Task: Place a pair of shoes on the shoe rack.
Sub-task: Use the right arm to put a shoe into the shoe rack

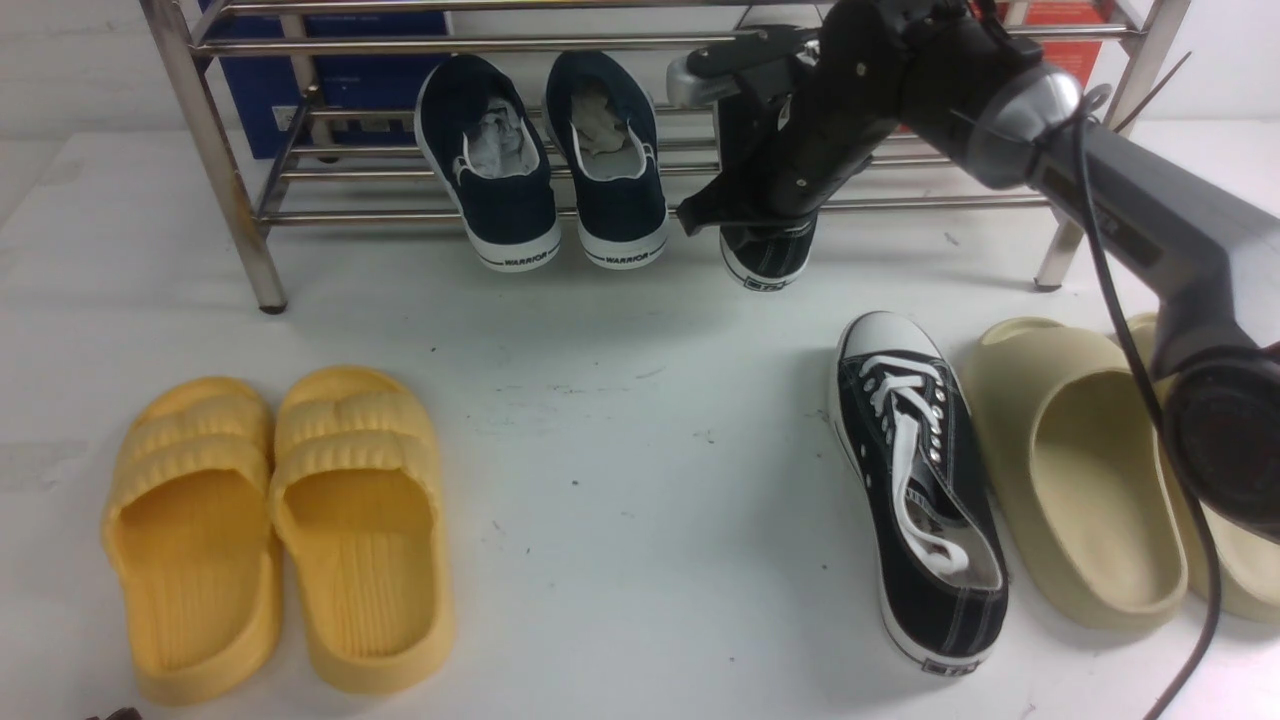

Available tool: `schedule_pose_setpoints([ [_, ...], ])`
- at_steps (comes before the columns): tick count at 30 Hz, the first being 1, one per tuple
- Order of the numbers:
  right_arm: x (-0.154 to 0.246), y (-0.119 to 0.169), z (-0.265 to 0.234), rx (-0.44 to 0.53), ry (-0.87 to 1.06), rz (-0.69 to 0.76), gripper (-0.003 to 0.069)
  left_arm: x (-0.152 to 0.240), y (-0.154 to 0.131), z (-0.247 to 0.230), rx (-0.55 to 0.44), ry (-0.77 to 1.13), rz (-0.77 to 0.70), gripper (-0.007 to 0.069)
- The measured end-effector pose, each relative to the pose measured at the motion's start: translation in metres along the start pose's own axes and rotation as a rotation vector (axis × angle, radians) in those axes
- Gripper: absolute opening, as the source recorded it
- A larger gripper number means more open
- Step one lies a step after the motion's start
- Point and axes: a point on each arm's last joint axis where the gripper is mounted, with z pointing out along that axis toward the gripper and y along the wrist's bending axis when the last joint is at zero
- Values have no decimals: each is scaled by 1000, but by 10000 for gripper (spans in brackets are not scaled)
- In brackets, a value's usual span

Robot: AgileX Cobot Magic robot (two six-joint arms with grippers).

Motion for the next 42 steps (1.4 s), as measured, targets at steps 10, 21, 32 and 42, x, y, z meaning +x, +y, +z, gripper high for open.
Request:
schedule_pose_setpoints([
  [10,-2,0,-1,1,-13,1,41,0,0,0,0,0,0,165],
  [21,-15,0,-17,8,-70,-10,99,0,0,0,0,0,0,180],
  [32,-14,0,-17,13,-56,-14,202,0,0,0,0,0,0,188],
  [42,-17,-1,-23,29,-62,-114,236,0,0,0,0,0,0,202],
])
